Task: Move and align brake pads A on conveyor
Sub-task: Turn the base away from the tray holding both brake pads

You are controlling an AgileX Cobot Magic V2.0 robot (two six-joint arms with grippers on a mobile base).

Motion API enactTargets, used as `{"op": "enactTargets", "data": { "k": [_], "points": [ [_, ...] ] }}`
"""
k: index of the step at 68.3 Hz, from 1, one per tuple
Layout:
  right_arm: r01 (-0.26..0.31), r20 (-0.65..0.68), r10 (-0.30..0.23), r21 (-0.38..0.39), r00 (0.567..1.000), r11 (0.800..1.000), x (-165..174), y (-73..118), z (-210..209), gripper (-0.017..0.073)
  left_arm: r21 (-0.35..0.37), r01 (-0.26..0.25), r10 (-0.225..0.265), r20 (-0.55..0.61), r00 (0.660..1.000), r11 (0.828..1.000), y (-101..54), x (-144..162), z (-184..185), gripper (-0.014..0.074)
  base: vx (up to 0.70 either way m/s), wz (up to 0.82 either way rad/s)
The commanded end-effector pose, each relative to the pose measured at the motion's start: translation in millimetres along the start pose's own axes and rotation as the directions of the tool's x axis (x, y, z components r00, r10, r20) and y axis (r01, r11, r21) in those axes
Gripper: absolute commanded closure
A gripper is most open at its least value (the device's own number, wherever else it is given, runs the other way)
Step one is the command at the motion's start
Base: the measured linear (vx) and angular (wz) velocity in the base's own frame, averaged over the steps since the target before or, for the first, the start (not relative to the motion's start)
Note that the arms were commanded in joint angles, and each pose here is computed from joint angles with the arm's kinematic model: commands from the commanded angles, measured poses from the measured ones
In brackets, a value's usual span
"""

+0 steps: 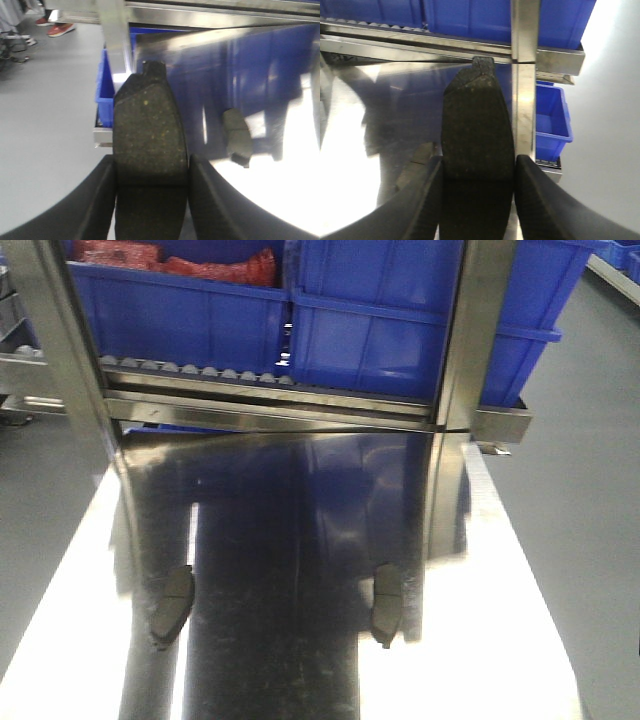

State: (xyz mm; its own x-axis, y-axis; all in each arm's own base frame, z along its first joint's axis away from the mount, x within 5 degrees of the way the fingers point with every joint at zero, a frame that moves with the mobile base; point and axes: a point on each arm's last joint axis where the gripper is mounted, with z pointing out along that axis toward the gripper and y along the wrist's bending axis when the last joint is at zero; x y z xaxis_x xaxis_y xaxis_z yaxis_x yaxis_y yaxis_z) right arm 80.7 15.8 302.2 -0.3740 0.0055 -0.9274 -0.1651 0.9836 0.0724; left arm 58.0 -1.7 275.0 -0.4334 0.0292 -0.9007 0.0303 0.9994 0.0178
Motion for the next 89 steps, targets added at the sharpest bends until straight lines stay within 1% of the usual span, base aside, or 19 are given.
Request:
{"op": "enactTargets", "data": {
  "k": [1,21,89],
  "points": [
    [0.013,0.113,-0.012,-0.006,0.994,1.0,-16.6,1.2,-4.0,0.0564,0.003,0.006,-0.006,0.11,0.994,1.0,0.0,-15.7,-4.3,0.0599,-0.06,0.23],
    [0.013,0.113,-0.012,-0.006,0.994,1.0,-16.6,1.2,-4.0,0.0564,0.003,0.006,-0.006,0.11,0.994,1.0,0.0,-15.7,-4.3,0.0599,-0.11,0.48],
    [0.013,0.114,-0.012,-0.006,0.993,1.0,-16.7,1.2,-4.2,0.0564,0.003,0.006,-0.006,0.11,0.994,1.0,0.0,-15.7,-4.3,0.0599,-0.13,0.73]
  ]
}}
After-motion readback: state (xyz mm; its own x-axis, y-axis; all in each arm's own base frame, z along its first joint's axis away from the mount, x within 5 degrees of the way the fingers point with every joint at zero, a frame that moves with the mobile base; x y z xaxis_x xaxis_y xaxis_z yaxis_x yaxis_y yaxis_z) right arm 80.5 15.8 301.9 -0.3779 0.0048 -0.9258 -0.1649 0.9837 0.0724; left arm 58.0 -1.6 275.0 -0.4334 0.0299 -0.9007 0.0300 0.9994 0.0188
